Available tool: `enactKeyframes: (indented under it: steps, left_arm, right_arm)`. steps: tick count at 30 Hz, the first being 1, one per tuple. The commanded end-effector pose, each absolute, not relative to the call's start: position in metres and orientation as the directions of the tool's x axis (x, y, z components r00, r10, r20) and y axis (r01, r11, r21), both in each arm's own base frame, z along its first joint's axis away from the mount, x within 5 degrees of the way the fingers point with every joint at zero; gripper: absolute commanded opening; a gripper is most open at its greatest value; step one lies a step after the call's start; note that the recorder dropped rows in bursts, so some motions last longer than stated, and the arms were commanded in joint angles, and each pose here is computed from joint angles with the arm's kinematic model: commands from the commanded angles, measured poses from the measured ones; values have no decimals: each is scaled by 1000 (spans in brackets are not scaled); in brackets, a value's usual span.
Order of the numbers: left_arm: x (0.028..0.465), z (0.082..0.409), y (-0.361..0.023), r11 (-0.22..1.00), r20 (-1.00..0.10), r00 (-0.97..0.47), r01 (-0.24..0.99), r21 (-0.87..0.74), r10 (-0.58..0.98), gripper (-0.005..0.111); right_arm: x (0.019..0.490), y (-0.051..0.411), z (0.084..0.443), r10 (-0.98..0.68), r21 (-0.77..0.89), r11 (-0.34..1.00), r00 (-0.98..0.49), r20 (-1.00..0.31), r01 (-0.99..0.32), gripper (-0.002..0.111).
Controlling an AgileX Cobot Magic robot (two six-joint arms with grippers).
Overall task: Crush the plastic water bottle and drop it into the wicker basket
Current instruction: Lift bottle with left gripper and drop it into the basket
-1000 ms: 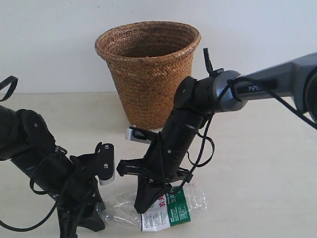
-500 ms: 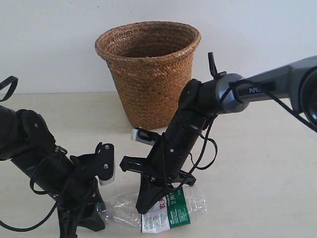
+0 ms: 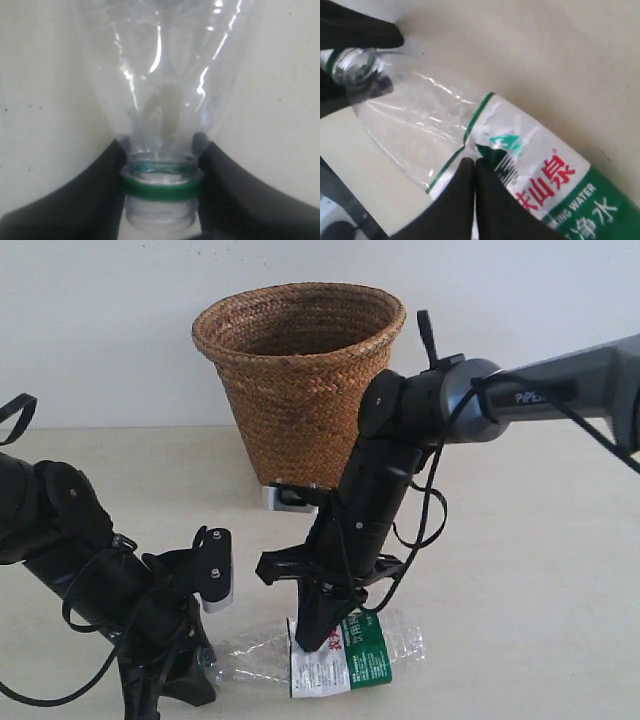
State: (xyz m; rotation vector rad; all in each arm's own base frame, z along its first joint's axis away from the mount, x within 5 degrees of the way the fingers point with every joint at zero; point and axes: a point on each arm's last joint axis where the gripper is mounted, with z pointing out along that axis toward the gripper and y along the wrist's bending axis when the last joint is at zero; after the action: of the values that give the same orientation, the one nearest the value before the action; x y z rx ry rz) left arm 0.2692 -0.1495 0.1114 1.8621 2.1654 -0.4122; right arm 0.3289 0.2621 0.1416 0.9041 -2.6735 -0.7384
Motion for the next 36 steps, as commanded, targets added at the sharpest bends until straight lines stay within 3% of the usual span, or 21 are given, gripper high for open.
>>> enactKeyframes:
  steps: [1,5,8,13,21,25,27,28,29,30,31,32,33,35,36]
  left_arm:
    - [268,113,-149,153,-374,-162,987,-53,913,4]
    - [268,113,-149,156,-376,-164,986,-53,912,4]
    - [269,123,-150,158,-393,-156,987,-28,906,4]
    - [262,153,-150,56,-439,-35,998,35,898,4]
    - [257,201,-150,51,-505,26,989,138,863,4]
    - [277,249,-160,123,-579,17,972,202,815,4]
    - [305,287,-157,254,-635,7,913,318,772,4]
    - [334,318,-151,436,-702,-3,785,440,712,4]
    - [345,326,-149,491,-720,7,726,481,694,6]
    - [369,337,-152,550,-731,41,631,547,681,21]
    - [377,340,-155,546,-731,54,629,554,680,31]
    - [393,337,-162,538,-731,60,637,553,680,66]
    - [405,336,-165,580,-756,41,616,534,653,93]
    - [410,334,-167,597,-770,25,616,514,638,105]
    - [410,334,-167,597,-770,25,616,514,638,103]
  right_arm:
    - [326,257,183,-698,498,579,-708,-106,-646,0]
    - [318,253,225,-730,456,495,-639,-243,-739,0]
    - [311,229,249,-747,356,514,-611,-261,-781,0]
    - [304,153,278,-650,295,641,-706,-283,-708,0]
    - [304,57,267,-469,260,819,-858,-210,-512,0]
    - [310,16,247,-309,234,900,-918,-250,-367,0]
    - [311,18,241,-277,240,907,-919,-280,-347,0]
    - [312,22,242,-265,274,895,-914,-307,-351,0]
    - [312,23,242,-271,282,888,-909,-316,-363,0]
    - [312,25,243,-277,296,879,-904,-325,-375,0]
    - [312,25,243,-276,300,877,-905,-325,-375,0]
    - [312,25,243,-275,303,876,-905,-324,-375,0]
    - [311,26,243,-275,312,873,-907,-318,-374,0]
    - [310,27,244,-267,329,869,-910,-318,-370,0]
    - [311,27,244,-266,332,868,-909,-320,-370,0]
